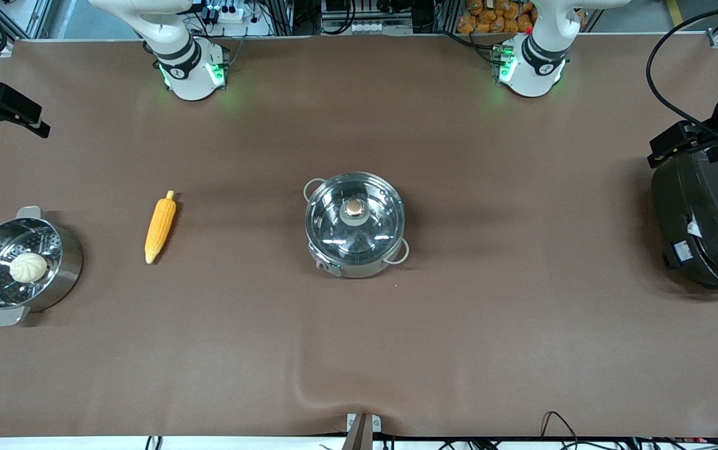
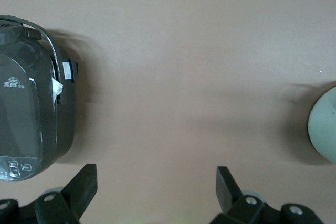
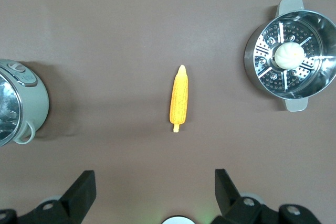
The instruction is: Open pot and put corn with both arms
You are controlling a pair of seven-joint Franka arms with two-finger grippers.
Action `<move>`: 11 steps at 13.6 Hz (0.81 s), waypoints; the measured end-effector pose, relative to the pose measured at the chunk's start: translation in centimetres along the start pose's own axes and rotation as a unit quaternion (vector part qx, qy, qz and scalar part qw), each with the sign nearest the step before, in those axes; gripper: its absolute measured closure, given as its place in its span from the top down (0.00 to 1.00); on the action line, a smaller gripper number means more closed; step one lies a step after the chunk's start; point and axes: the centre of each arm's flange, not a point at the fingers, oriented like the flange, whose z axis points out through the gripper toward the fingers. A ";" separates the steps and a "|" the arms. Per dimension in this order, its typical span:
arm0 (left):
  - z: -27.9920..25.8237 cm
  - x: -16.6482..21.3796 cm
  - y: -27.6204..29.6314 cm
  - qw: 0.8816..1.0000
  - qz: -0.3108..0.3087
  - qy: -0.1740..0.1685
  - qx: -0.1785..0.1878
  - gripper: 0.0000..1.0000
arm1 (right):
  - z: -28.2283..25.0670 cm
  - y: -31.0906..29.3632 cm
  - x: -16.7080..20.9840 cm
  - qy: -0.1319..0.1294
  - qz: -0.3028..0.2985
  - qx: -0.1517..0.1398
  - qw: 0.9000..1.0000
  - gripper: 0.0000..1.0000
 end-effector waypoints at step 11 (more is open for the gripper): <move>0.6 0.5 2.3 1.000 0.014 -0.005 -0.006 1.00 | 1.1 -0.8 1.4 0.009 -0.007 0.001 1.000 1.00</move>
